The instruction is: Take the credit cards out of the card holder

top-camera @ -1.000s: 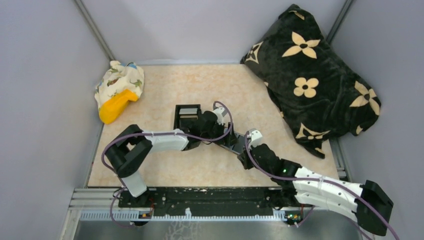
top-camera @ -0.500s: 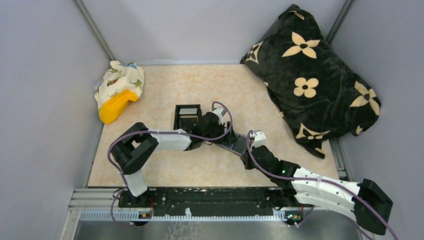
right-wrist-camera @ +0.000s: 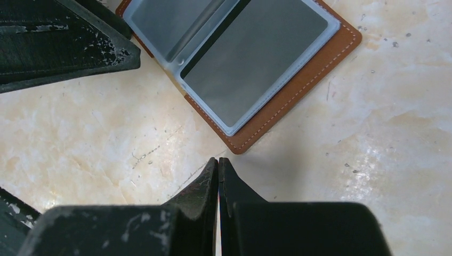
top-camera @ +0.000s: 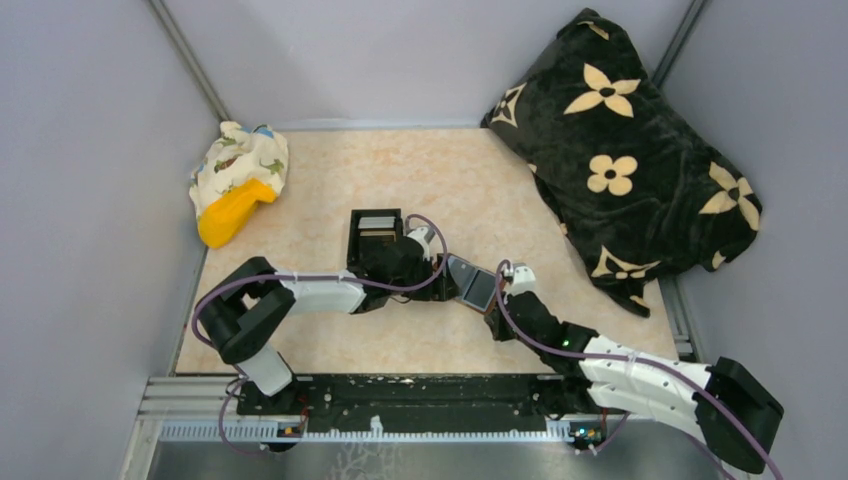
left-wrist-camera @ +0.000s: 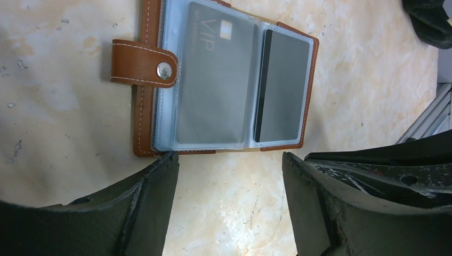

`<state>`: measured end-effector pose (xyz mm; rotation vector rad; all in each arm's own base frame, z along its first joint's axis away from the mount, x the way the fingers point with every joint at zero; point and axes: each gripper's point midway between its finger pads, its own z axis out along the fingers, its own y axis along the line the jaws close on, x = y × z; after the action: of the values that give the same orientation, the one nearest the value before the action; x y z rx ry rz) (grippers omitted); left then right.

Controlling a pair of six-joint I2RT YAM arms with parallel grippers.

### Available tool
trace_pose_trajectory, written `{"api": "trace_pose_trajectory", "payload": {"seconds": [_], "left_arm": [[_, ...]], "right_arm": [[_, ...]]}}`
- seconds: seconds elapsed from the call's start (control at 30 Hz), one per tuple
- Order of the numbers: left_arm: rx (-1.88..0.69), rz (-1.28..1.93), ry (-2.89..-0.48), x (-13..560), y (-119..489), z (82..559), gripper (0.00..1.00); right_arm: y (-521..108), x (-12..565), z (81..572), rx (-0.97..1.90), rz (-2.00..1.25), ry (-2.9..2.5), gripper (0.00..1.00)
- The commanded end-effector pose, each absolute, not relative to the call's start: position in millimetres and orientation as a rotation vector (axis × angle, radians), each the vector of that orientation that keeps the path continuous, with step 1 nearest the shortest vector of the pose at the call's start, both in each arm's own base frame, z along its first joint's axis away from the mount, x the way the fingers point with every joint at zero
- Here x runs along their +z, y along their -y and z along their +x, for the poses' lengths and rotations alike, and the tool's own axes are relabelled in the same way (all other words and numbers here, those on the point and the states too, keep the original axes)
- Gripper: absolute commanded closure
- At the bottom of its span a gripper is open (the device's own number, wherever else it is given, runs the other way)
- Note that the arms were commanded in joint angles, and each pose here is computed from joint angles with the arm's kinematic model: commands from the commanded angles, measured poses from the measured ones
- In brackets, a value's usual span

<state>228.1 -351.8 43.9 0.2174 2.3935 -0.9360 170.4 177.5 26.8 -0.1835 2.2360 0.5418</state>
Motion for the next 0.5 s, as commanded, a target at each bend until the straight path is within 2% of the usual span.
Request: {"api": "trace_pose_trajectory", "payload": {"seconds": [0.0,0.2,0.47], "left_arm": [[-1.016,0.224,-2.358,61,359,223,0.23],[-1.079,0.265,-2.286,100,369,226,0.23],[-1.132,0.343,-2.182,135,376,227,0.22]], "right_arm": [[-200,48,180,0.647,-0.194,-2.171,1.0],[-221,42,178,0.746,-0.199,-2.179,1.0],[-195,32,191,0.664,-0.086,-2.208,1.0]]}}
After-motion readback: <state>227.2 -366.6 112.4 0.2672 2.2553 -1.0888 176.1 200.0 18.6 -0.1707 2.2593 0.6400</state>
